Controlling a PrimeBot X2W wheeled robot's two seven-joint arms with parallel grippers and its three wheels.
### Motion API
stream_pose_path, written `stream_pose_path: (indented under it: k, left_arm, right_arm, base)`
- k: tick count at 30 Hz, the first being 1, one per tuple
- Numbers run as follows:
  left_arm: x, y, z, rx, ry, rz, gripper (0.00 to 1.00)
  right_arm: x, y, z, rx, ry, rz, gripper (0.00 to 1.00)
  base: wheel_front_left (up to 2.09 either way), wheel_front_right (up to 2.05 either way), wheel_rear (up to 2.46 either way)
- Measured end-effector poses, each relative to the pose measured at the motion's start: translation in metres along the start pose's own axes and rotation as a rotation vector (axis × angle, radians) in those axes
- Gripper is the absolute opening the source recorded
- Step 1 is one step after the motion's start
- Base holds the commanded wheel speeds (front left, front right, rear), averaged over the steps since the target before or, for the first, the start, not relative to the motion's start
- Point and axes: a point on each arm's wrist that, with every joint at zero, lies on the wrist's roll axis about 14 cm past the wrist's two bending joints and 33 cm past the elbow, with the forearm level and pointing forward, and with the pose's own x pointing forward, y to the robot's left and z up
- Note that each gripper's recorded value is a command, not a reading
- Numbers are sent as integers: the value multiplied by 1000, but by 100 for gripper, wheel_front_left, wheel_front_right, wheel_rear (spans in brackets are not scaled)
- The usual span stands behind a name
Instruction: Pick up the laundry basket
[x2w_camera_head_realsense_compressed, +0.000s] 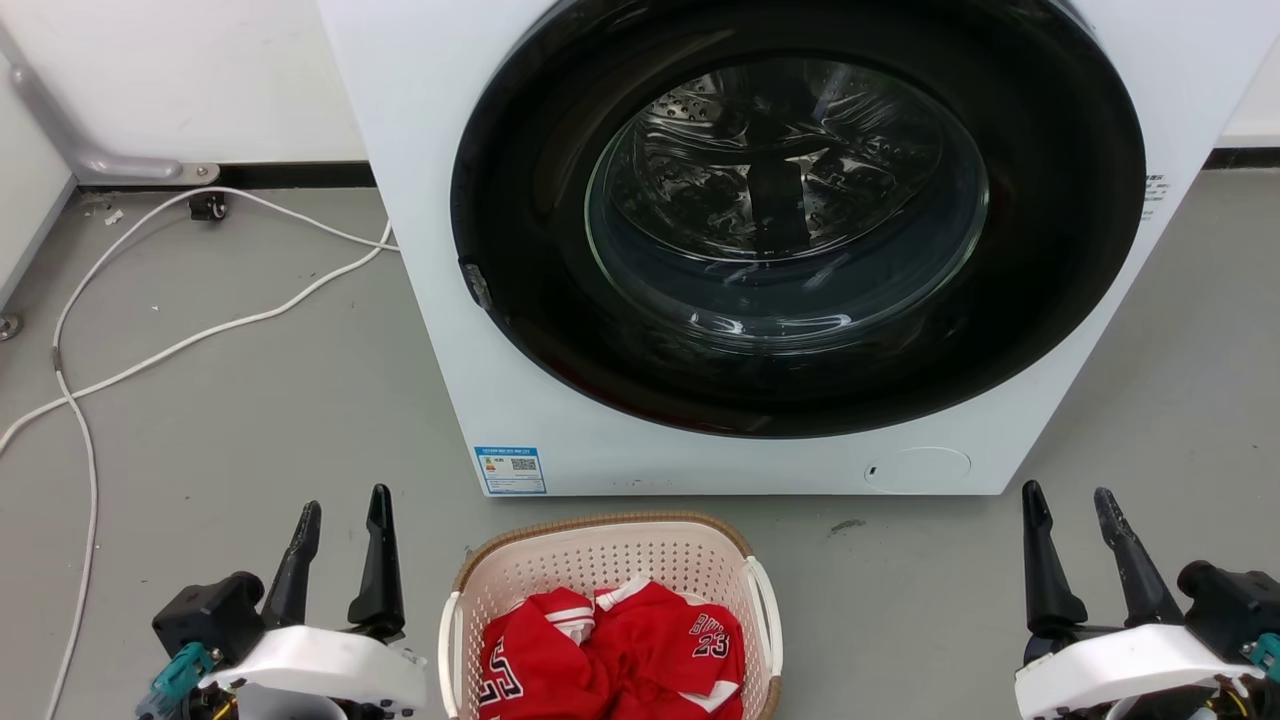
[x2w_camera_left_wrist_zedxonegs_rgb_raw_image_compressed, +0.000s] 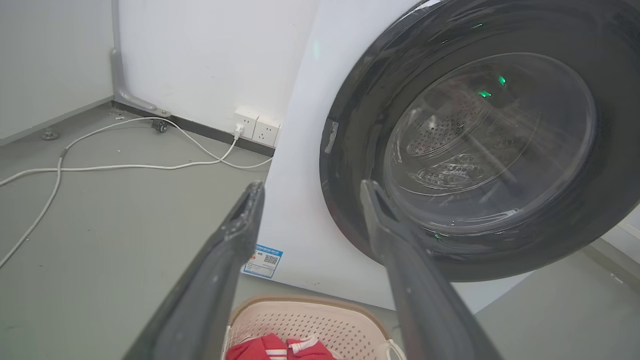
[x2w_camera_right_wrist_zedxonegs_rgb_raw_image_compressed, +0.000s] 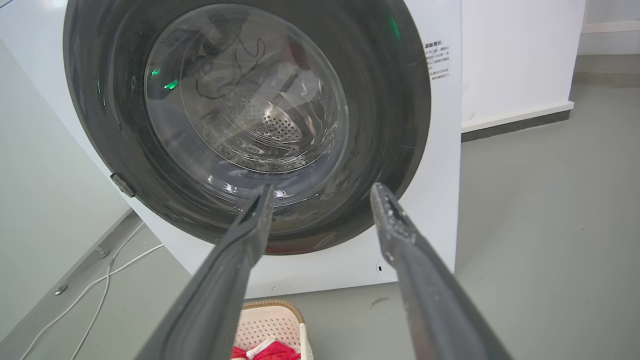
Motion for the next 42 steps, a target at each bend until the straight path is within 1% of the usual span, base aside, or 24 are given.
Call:
stream_pose_path:
  k: [16, 42]
  left_arm:
    - [-4, 0, -1, 136, -6, -15, 100]
    - [-6, -1, -6, 308, -7, -45, 100]
  right_arm:
    - [0, 9, 5, -127, -28, 40, 100]
    - [0, 19, 11, -298, -68, 93, 100]
  base:
    - [0, 0, 0]
    - [0, 0, 0]
